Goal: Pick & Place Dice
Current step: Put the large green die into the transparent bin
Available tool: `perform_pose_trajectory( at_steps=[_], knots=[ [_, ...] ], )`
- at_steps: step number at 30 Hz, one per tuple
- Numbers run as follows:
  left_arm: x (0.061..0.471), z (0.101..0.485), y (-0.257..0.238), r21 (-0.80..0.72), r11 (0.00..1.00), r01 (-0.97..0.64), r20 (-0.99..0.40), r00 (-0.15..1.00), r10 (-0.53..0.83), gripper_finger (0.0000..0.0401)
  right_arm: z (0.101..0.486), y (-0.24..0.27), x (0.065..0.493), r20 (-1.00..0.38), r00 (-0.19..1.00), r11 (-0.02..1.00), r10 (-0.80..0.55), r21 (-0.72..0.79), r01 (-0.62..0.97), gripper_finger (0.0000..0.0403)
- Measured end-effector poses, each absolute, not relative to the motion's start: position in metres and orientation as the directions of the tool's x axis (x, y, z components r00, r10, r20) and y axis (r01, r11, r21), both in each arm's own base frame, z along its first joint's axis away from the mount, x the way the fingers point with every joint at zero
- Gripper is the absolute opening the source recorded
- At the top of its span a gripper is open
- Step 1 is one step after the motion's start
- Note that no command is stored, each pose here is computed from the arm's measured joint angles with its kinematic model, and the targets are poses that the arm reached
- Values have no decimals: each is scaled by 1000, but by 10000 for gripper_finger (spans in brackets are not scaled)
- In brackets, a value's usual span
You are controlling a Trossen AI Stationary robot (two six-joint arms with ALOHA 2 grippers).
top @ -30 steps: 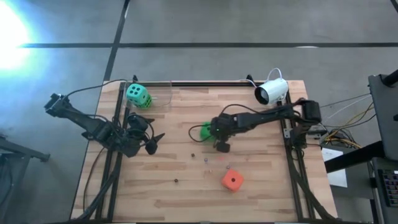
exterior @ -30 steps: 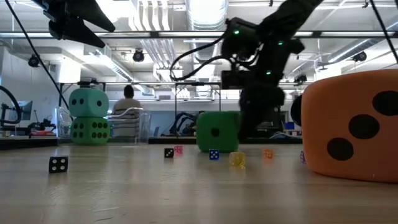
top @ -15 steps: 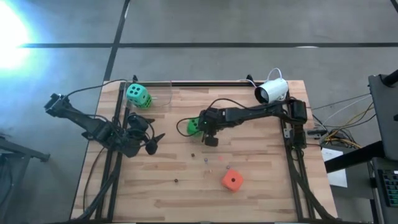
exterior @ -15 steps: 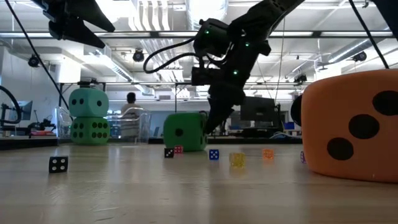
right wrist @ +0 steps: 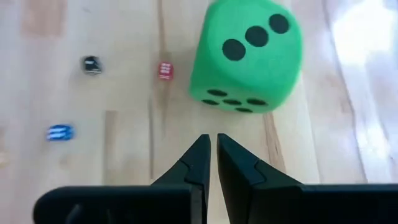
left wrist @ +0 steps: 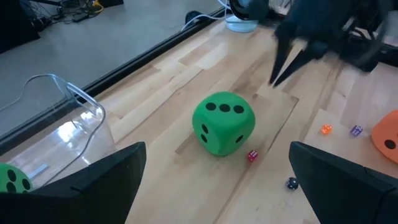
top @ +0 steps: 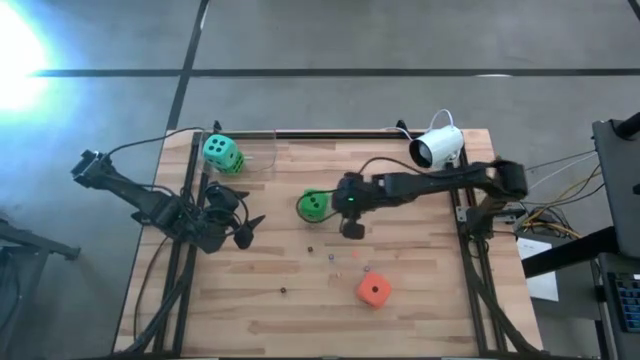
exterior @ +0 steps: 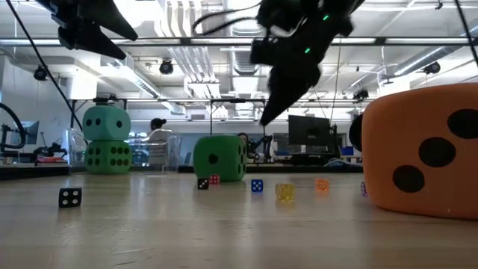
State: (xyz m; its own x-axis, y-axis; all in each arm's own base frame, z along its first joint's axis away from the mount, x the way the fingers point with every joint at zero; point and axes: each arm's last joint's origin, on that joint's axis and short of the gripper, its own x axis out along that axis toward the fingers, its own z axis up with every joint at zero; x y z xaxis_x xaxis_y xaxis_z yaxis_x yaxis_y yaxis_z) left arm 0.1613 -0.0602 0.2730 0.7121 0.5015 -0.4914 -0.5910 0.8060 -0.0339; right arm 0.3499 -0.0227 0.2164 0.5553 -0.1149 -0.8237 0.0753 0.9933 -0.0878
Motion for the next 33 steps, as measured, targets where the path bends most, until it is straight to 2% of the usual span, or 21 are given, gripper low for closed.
perform_pose_trajectory(
  at_steps=[8,13,18,24,33],
  knots=[
    [161,273,-60,-37,806,-591,-490,713,500,396,247,3,292,-673,722,986,-163,-79,149,27],
    [162,274,-61,-36,812,-582,-490,719,494,396,255,12,262,-555,821,990,-133,-29,141,27],
    [167,271,-64,-23,826,-563,-492,726,481,396,255,20,237,-508,856,994,-94,-5,106,27],
    [178,270,-69,34,856,-516,-470,747,469,396,254,28,226,-386,921,998,-50,25,64,27],
    [202,258,-79,156,916,-369,-510,764,395,396,262,27,218,-347,937,998,-43,35,59,27]
  ],
)
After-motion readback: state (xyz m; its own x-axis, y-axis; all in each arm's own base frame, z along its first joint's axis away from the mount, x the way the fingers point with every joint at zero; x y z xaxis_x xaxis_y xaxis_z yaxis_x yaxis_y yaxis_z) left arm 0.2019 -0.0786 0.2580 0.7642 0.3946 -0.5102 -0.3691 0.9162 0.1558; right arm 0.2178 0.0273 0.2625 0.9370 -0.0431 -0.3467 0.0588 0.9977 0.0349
